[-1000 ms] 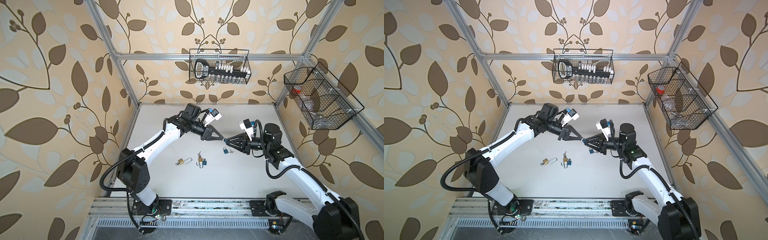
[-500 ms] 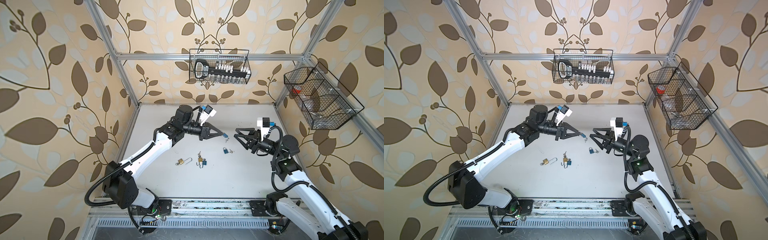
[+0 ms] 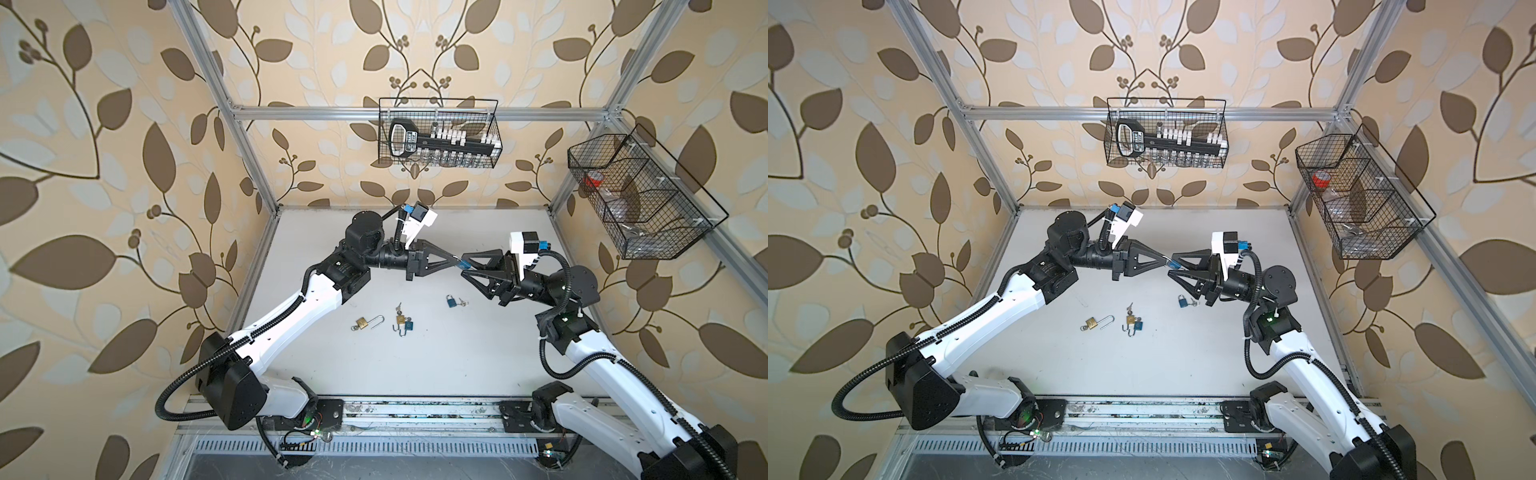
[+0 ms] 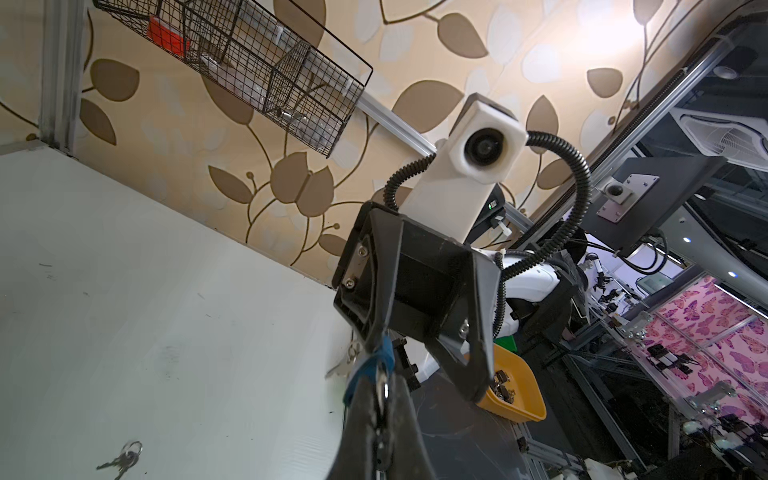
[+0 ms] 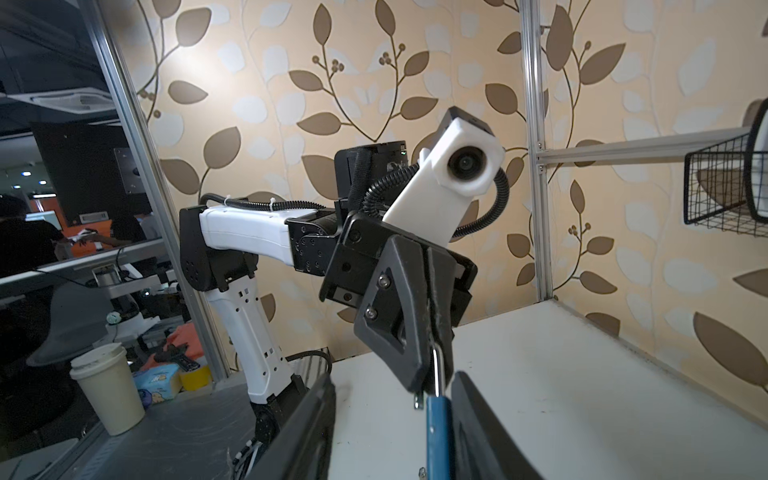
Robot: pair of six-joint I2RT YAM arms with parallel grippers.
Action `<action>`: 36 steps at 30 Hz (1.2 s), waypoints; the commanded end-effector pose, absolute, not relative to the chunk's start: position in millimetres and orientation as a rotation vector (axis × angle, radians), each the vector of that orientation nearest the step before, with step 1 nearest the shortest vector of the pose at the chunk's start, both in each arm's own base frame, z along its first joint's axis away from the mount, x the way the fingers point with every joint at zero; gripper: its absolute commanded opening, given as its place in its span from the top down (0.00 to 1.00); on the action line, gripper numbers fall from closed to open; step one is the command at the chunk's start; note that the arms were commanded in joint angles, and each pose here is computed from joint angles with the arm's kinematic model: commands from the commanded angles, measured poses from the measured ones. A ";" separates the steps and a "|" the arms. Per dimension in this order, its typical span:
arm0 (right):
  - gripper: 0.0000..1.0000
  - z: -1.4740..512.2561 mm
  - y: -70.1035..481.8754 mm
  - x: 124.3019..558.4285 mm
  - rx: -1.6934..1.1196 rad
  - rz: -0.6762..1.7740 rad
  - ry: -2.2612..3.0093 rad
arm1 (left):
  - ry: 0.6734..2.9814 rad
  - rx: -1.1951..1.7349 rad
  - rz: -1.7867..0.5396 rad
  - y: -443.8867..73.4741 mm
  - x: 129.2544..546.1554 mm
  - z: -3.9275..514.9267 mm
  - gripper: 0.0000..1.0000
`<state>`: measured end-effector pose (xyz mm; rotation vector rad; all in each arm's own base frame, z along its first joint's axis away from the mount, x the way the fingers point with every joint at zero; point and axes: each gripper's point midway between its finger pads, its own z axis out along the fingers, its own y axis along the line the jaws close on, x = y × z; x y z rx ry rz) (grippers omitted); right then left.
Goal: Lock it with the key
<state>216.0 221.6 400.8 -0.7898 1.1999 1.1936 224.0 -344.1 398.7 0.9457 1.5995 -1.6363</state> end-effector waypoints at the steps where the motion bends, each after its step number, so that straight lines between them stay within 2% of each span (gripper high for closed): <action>1: 0.58 392.3 223.9 224.1 -0.814 1.107 1.225 | 1.487 0.966 -1.638 -340.8 210.6 428.1 1.00; 4: 0.61 390.9 222.7 226.2 -0.797 1.101 1.234 | 1.487 0.964 -1.639 -340.7 209.7 429.2 1.00; 8: 0.72 385.0 220.6 226.2 -0.775 1.098 1.253 | 1.489 0.961 -1.635 -340.5 209.9 429.9 1.00; 17: 0.76 381.7 216.0 224.0 -0.747 1.085 1.259 | 1.494 0.938 -1.616 -337.8 210.7 428.9 1.00; 25: 0.90 385.7 215.0 219.5 -0.736 1.111 1.241 | 1.506 0.930 -1.606 -337.7 212.2 424.9 1.00; 28: 1.00 387.8 214.0 217.5 -0.726 1.121 1.237 | 1.525 0.925 -1.594 -338.1 214.4 420.8 1.00; 30: 1.00 386.4 213.2 217.4 -0.717 1.120 1.245 | 1.545 0.926 -1.573 -339.1 216.9 417.1 1.00; 33: 1.00 384.7 216.7 214.0 -0.742 1.157 1.261 | 1.547 0.929 -1.561 -339.5 218.3 416.7 0.88; 36: 1.00 381.8 221.5 210.1 -0.777 1.208 1.278 | 1.544 0.927 -1.556 -338.9 217.9 417.2 0.85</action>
